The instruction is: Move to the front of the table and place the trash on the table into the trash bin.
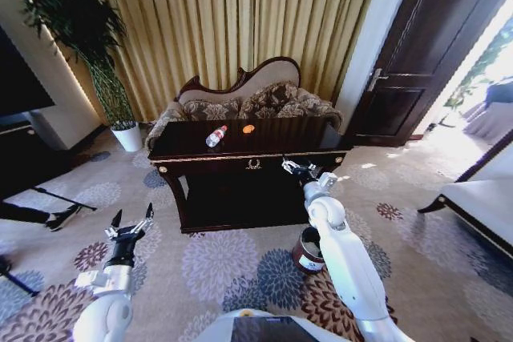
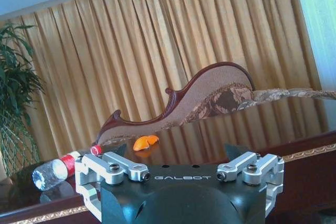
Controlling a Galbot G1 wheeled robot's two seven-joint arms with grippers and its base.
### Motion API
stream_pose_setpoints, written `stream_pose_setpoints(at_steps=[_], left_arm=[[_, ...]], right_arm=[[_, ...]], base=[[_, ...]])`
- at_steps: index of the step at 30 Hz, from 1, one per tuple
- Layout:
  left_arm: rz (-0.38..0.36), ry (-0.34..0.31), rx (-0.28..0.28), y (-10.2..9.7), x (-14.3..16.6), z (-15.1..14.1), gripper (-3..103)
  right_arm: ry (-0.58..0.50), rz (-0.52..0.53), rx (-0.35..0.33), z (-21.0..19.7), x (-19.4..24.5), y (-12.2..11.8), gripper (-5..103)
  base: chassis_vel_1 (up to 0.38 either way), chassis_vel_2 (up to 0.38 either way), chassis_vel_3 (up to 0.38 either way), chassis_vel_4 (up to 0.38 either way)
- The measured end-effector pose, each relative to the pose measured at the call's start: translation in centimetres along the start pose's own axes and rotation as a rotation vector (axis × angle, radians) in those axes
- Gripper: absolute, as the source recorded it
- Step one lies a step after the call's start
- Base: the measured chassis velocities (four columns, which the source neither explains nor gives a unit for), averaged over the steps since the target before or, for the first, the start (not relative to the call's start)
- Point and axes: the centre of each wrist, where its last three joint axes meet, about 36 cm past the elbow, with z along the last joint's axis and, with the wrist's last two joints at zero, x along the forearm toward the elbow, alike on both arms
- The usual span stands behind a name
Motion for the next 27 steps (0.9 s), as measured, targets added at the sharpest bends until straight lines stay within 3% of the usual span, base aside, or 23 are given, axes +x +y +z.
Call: stream_pose_setpoints(at_steps=[7,12,14,27], left_arm=[[0.012,-0.003,-0.008,0.1,-0.2,-0.2,100],[0.020,-0.001,-0.020,0.6,-0.1,-0.5,100],[0.029,-0.007,-0.027,1.0,-0.5,-0.9,100],[0.049,-0.016,-0.036,1.5,-2.8,-2.2,100]], right_arm=[[0.008,-0.010,0.017,0.4,-1.6,-1.6,100],[0.013,-0.032,0.035,-0.3,-2.8,-4.2,100],[0.008,-0.052,0.083,-1.2,-2.5,-6.0,100],[-0.003,-0.050,0.101,-1.2,-0.9,-5.6,100]], base=[[0.000,0.000,0.000,0.000],[0.000,0.000,0.000,0.000],[0.000,0.000,0.000,0.000],[0.000,0.000,0.000,0.000]])
